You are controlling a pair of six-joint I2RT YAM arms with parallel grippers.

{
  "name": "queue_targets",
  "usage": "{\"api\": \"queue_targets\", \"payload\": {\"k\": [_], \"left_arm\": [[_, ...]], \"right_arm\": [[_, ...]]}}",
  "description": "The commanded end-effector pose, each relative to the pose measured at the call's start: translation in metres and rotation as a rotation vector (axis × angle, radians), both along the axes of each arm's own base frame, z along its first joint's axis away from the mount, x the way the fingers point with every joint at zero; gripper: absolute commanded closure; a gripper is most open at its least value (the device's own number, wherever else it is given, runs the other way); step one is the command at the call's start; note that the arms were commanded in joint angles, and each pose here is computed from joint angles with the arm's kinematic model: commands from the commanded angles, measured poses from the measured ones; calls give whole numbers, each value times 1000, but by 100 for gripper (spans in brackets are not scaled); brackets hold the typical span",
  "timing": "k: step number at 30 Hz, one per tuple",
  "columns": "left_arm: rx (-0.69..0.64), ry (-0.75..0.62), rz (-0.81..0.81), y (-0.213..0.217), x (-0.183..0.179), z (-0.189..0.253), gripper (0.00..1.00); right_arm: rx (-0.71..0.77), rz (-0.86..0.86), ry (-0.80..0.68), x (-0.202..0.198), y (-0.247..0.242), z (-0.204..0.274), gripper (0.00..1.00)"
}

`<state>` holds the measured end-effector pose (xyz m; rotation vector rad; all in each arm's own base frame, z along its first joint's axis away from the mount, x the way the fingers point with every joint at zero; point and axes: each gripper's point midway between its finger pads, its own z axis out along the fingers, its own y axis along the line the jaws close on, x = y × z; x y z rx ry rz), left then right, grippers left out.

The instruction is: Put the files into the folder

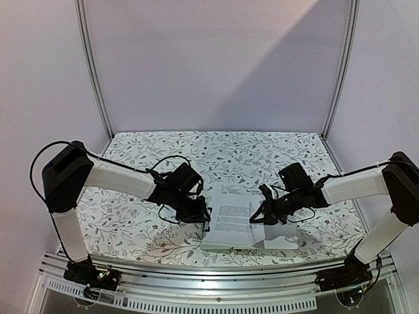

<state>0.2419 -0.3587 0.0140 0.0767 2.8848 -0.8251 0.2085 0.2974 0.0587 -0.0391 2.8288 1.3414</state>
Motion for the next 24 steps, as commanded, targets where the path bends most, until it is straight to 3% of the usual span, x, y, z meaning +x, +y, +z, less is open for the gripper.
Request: {"api": "queue_targets", "payload": {"k": [1,24], "left_arm": [[78,83,8,19,-15,-27,100],[127,90,-8,22,-15,-36,100]], "right_arm": [[-39,2,4,-1,-5,-13,100],[65,63,-160,24,10,19,100]]}}
